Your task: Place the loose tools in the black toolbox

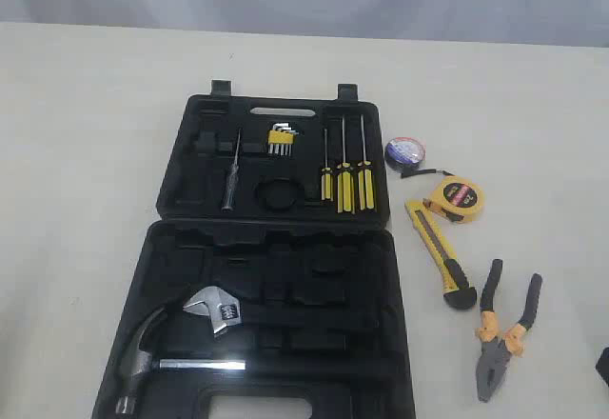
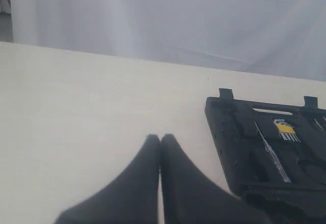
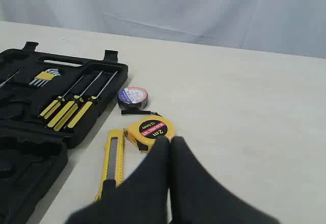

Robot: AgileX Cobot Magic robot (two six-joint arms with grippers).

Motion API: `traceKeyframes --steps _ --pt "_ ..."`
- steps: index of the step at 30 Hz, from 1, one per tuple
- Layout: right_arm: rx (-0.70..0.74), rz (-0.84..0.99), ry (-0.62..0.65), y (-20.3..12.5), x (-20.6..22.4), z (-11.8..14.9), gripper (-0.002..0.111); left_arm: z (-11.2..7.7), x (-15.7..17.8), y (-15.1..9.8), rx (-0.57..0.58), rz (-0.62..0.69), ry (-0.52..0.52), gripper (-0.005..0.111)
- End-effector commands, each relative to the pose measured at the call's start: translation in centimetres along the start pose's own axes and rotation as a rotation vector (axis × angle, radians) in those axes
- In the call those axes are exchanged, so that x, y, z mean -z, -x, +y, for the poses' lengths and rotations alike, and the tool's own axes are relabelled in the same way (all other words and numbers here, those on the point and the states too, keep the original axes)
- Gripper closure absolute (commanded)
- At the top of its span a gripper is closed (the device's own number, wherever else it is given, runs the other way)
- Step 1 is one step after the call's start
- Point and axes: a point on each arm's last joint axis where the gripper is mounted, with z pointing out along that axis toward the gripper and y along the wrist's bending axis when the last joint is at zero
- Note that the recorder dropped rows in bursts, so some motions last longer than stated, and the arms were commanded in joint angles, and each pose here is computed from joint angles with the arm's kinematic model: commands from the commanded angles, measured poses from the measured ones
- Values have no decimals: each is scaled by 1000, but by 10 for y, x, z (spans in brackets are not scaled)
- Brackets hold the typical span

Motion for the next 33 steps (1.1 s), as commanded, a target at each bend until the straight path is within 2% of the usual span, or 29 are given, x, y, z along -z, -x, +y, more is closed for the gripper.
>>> traceKeyframes --steps 1,19,28,33 --pt "5 -2 -8 -1 0 0 109 0 0 1 -5 1 -5 107" --pt "34 -9 -14 0 0 -1 109 0 0 1 -5 1 -5 107" --pt "32 -230 -20 20 3 -1 109 0 0 1 -5 1 -5 107" --pt "15 -241 -18 21 3 -1 109 0 0 1 -5 1 -5 107"
